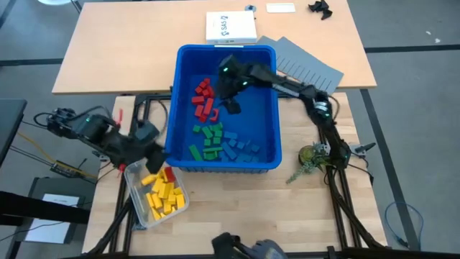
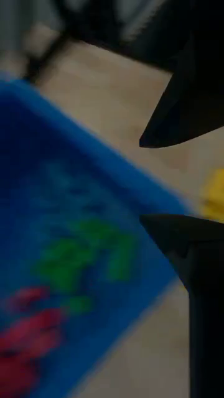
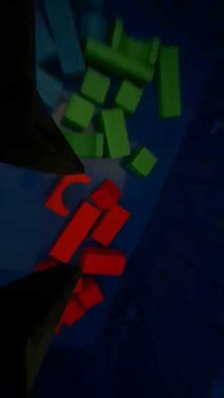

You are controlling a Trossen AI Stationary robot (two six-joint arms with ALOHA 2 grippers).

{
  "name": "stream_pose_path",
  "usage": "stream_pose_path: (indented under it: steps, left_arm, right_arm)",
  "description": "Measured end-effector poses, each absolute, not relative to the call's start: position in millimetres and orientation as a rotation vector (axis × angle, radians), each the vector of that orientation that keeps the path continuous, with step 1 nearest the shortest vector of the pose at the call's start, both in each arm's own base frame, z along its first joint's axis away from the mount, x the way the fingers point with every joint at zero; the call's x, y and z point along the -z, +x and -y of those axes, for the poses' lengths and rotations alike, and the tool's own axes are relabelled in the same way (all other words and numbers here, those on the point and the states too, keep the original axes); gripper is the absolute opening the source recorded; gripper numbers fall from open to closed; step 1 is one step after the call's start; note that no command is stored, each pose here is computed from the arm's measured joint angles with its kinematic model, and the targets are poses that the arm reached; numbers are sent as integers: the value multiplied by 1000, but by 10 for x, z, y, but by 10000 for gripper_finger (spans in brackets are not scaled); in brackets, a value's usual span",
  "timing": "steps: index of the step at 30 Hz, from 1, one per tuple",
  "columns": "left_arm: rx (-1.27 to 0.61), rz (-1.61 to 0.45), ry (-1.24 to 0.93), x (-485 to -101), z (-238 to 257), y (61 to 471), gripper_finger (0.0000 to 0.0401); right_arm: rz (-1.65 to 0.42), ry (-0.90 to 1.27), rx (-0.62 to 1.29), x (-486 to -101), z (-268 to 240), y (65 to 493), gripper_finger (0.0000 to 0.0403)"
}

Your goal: Sort Items/Unsort Items

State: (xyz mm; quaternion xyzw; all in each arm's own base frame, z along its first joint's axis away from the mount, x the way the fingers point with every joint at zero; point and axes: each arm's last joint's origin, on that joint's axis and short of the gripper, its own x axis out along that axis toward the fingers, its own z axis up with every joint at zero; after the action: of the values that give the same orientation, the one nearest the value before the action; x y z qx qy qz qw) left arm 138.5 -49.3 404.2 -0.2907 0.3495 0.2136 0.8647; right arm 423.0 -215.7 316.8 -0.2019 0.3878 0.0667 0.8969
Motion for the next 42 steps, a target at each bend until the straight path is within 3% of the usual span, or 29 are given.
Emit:
stream_pose_path:
  steps: [3, 8, 14, 17, 24, 33, 42]
  left_arm:
    - [-489, -542, -457, -4210, 444, 1450, 193]
    - [-589, -394, -293, -4338, 238, 1670, 193]
    - [-745, -441, -174, -4237, -165, 2105, 193]
    - [-734, -503, -170, -4112, -429, 2374, 193]
    - [-621, -689, -253, -3616, -1031, 2932, 193]
    - [-680, -879, -288, -3286, -1600, 3251, 193]
    - [-688, -1061, -355, -2878, -1768, 3374, 193]
  right_arm:
    - [-789, -411, -124, -3522, 2033, 4002, 242]
    - [-708, -416, -48, -4168, 1789, 3544, 237]
    - [-648, -373, 52, -4674, 1542, 3007, 233]
    - [-662, -347, 157, -4818, 1456, 2795, 228]
    - [-755, -255, 317, -4942, 1294, 2403, 216]
    - [-824, -162, 474, -4988, 1189, 2126, 204]
    - [-833, -100, 539, -4589, 1219, 2129, 193]
